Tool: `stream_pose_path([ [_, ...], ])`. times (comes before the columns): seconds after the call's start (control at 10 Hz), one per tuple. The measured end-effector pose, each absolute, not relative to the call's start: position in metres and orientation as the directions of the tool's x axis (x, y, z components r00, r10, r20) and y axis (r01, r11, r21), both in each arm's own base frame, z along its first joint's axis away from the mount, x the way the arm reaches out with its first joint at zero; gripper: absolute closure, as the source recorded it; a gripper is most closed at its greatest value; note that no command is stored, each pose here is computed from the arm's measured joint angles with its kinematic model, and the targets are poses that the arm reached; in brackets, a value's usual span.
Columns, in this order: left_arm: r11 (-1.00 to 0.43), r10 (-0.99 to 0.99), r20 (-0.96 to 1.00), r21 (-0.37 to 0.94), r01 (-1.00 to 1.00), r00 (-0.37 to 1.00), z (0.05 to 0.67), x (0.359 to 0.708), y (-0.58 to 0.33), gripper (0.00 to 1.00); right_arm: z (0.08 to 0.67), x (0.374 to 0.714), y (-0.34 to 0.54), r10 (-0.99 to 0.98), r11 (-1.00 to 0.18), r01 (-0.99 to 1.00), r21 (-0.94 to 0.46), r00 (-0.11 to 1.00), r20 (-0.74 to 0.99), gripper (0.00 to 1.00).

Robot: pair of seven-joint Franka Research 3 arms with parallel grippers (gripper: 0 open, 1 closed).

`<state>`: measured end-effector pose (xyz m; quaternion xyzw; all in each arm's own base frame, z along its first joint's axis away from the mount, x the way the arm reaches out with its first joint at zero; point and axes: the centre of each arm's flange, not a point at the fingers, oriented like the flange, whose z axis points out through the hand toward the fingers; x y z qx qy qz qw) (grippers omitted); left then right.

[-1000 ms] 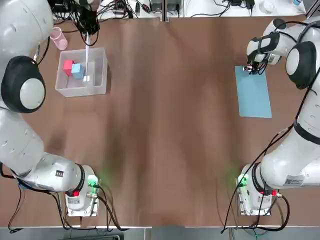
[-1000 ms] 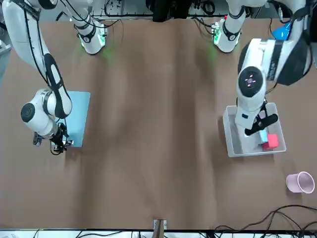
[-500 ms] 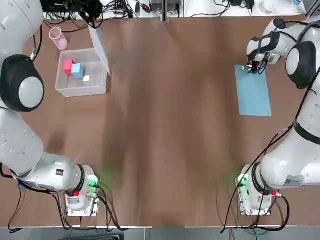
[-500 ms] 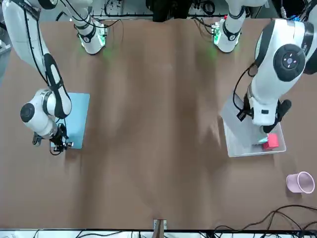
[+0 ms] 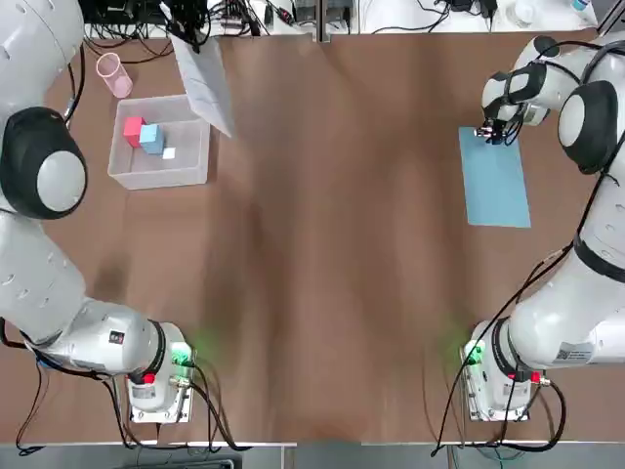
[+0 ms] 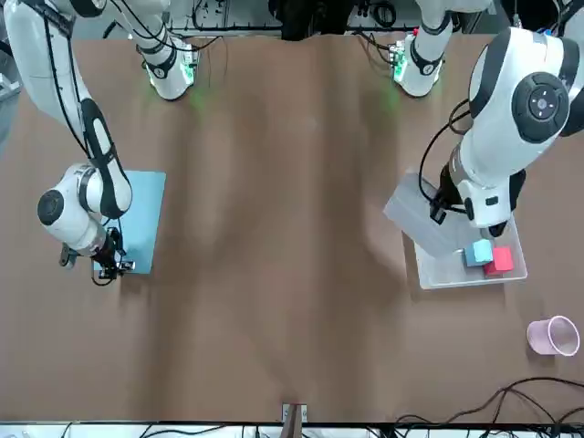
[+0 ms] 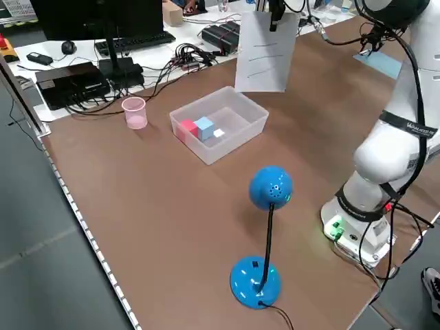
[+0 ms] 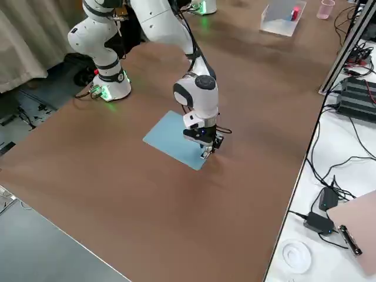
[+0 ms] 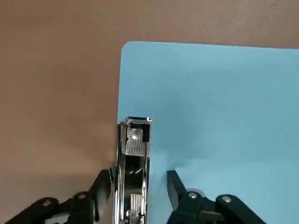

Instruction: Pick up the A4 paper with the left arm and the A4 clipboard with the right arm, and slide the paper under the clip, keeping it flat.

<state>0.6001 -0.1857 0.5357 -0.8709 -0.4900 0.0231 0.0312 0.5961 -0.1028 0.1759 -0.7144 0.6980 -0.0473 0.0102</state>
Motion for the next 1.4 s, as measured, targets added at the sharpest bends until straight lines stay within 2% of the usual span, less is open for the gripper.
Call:
stream_pose_path([
  [0.1, -0.493, 0.870, -0.007, -0.071, 0.867, 0.494, 0.537, 0.601, -0.186, 0.99, 0.175, 0.596, -0.103, -0.998, -0.025, -0.997, -0.077, 0.021, 0.053, 0.43],
  [0.3, -0.460, 0.888, -0.005, -0.071, 0.885, 0.461, 0.536, 0.601, -0.186, 0.99, 0.176, 0.596, -0.103, -0.999, -0.014, -0.997, -0.079, 0.010, 0.052, 0.51],
  [0.4, -0.455, 0.890, -0.006, -0.075, 0.888, 0.455, 0.534, 0.602, -0.186, 0.99, 0.177, 0.598, -0.103, -0.999, -0.003, -0.997, -0.084, -0.002, 0.051, 0.67],
  [0.5, -0.451, 0.892, -0.007, -0.078, 0.889, 0.452, 0.531, 0.603, -0.185, 0.99, 0.177, 0.598, -0.103, -0.999, -0.001, -0.996, -0.084, -0.003, 0.051, 0.70],
  [0.6, -0.448, 0.894, -0.006, -0.077, 0.891, 0.449, 0.531, 0.605, -0.183, 0.99, 0.178, 0.598, -0.103, -0.999, -0.001, -0.996, -0.086, -0.003, 0.051, 0.76],
  [0.7, -0.443, 0.896, -0.006, -0.075, 0.893, 0.444, 0.533, 0.605, -0.182, 0.99, 0.178, 0.598, -0.103, -0.999, 0.001, -0.996, -0.086, -0.005, 0.050, 0.87],
  [0.8, -0.426, 0.904, -0.004, -0.073, 0.902, 0.427, 0.533, 0.605, -0.183, 0.99, 0.177, 0.598, -0.103, -0.999, 0.003, -0.996, -0.085, -0.007, 0.049, 0.92],
  [1.1, -0.361, 0.932, 0.000, -0.061, 0.931, 0.362, 0.537, 0.606, -0.182, 0.99, 0.178, 0.600, -0.095, -0.999, 0.012, -0.996, -0.089, -0.017, 0.047, 0.95],
  [1.4, -0.351, 0.936, -0.002, -0.058, 0.935, 0.351, 0.538, 0.607, -0.181, 0.99, 0.207, 0.619, -0.055, -0.999, -0.004, -0.988, -0.153, -0.002, 0.040, 0.96],
])
